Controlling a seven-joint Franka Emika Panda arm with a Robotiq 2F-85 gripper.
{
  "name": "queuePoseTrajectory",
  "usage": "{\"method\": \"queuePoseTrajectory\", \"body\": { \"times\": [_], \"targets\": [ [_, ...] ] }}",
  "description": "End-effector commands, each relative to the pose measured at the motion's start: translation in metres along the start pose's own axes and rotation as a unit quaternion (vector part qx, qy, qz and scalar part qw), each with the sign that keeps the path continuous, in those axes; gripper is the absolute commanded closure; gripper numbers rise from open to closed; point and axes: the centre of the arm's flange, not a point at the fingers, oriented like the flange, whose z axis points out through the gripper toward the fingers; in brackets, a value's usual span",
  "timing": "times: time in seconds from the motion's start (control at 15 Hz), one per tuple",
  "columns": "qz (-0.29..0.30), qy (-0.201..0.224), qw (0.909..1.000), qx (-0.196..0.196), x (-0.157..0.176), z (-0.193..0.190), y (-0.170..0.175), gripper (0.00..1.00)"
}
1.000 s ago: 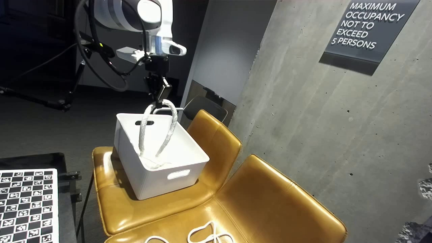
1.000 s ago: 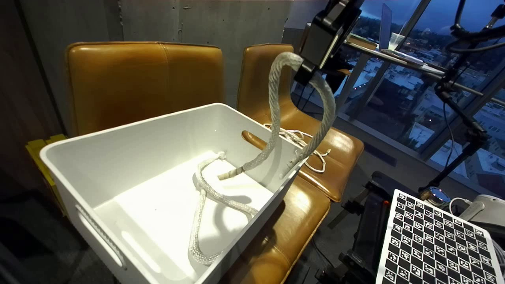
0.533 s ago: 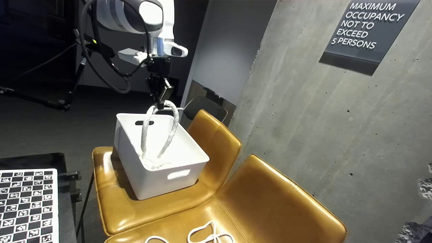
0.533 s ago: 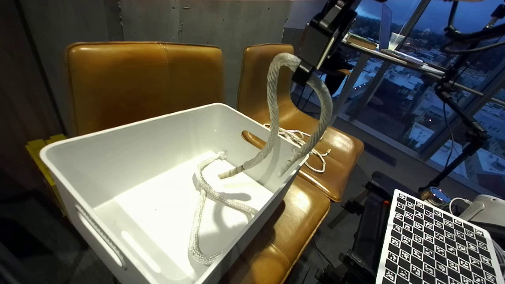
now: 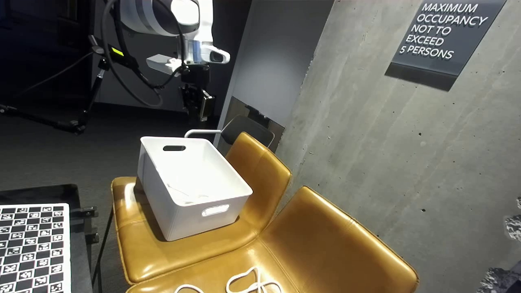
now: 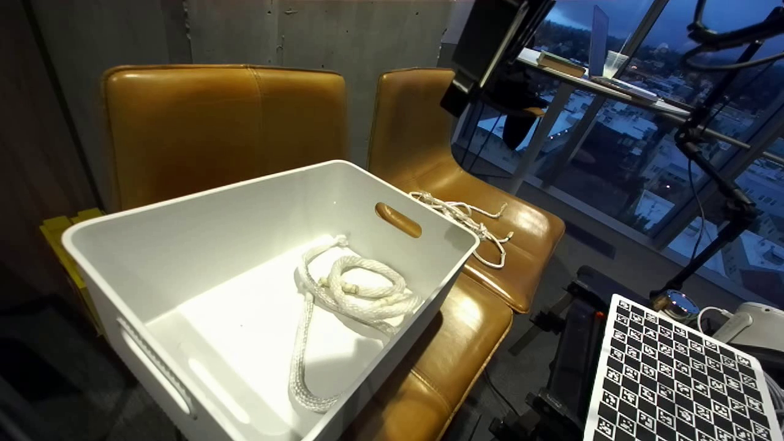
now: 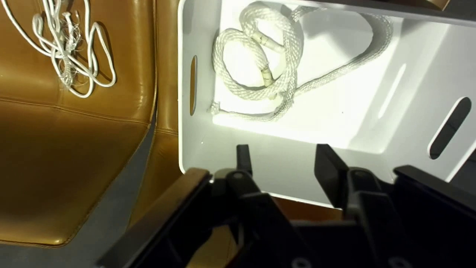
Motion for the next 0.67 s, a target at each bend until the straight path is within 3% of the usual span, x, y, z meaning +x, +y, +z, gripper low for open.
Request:
{"method": "queuePoseTrajectory", "body": {
  "times": [0.0, 0.2, 0.6],
  "targets": [
    [-0.002, 0.012, 0.9999, -0.004, -0.013, 0.005, 0.024, 0.20],
    [0.001, -0.004, 0.9999, -0.015, -0.033, 0.040, 0.069, 0.01],
    [0.049, -0.062, 0.9967, -0.018, -0.057, 0.106, 0.194, 0.00]
  ]
}}
